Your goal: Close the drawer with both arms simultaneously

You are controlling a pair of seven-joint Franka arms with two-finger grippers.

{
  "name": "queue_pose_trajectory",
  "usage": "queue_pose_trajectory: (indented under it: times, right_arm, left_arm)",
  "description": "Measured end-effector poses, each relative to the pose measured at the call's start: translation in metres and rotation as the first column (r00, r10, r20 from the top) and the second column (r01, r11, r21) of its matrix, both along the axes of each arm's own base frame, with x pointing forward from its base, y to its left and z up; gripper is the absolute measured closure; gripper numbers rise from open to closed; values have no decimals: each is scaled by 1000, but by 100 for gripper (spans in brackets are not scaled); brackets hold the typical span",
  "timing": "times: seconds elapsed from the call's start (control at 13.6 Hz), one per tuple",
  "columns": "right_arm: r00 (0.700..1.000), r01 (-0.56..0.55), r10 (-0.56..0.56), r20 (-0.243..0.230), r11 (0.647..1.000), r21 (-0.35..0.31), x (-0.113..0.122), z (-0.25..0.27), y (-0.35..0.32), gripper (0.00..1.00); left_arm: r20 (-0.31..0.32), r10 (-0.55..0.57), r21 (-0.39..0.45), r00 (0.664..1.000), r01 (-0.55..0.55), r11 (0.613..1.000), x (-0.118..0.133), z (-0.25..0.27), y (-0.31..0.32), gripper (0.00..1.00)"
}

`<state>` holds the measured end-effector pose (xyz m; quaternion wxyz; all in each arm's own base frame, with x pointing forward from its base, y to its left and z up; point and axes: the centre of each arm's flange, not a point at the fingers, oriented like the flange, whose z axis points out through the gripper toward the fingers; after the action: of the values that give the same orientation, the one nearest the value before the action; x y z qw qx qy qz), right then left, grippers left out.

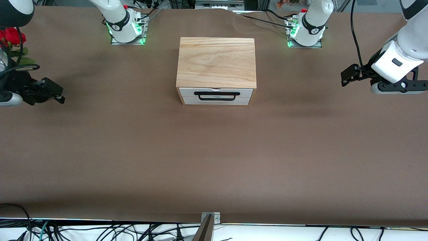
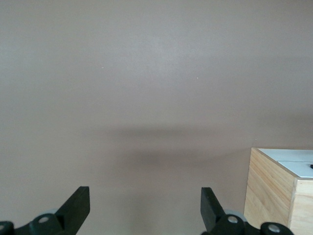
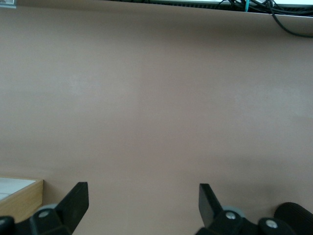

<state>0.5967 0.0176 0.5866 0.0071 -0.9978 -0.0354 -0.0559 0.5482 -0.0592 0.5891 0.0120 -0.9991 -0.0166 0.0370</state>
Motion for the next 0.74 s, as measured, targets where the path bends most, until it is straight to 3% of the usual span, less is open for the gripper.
queue_pose_trajectory:
  times: [0.74]
  right_arm:
    - [1000,-5,5,-13,1000,-3,1,-5,3,0]
  left_arm:
    - [2,0,-1,1000,0,1000,1,1,0,0]
